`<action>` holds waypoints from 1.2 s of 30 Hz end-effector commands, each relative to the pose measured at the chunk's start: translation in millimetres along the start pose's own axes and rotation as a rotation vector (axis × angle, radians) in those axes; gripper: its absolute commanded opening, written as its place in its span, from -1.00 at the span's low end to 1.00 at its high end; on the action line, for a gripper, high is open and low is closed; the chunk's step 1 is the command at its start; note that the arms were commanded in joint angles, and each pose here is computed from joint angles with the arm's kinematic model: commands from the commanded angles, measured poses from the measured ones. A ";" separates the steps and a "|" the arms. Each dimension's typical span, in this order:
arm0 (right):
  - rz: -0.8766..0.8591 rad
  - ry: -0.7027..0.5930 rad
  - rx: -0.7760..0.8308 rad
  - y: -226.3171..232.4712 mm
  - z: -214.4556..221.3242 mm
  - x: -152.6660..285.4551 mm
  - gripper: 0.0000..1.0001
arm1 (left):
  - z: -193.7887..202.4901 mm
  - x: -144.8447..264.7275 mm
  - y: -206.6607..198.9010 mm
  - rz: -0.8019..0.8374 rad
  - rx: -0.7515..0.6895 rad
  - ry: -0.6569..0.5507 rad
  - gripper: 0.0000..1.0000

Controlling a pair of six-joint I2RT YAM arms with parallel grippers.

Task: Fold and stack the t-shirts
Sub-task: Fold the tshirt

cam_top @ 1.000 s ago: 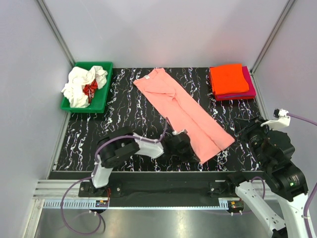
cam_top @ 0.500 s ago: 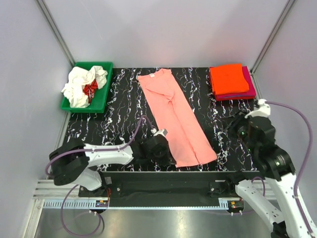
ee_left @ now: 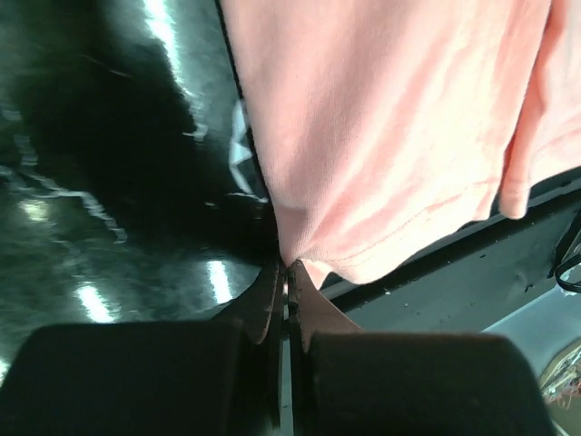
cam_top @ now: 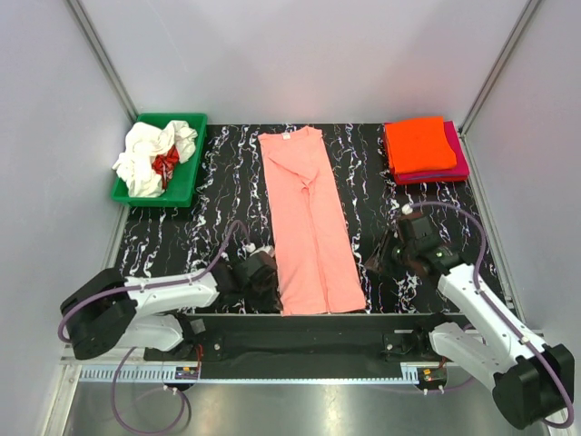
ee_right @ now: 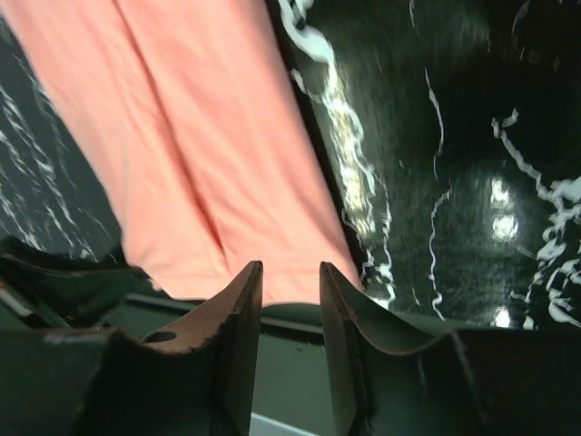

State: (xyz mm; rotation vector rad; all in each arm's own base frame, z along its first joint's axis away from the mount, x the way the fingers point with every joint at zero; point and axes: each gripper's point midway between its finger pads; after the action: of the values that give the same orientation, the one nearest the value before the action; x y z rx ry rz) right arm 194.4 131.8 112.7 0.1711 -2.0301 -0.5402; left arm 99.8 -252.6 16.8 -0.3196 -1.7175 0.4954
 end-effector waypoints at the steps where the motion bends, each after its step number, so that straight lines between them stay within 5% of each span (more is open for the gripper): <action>1: -0.131 0.068 -0.056 19.2 23.7 -5.3 -0.21 | -6.0 9.3 7.0 0.036 -0.005 -0.014 -1.00; 9: -0.176 0.155 -0.072 24.6 71.9 -27.3 -0.11 | -14.2 15.1 23.9 0.074 0.033 -0.016 -1.00; 36: -0.137 0.223 -0.070 7.2 114.3 -56.7 -0.16 | -15.9 24.9 25.5 0.183 0.058 0.004 -0.97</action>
State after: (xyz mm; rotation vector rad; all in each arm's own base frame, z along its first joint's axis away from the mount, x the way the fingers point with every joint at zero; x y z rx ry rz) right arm 124.9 193.2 26.1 0.3258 -1.7640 -0.6393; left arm 109.6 -207.7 18.4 -0.3659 -1.6854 0.6320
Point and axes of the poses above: each gripper's point midway between its finger pads, its own x axis back along the fingers, its own y axis along the line the jaws close on, z = x × y, and after that the axes turned 5 degrees about x, right-handed
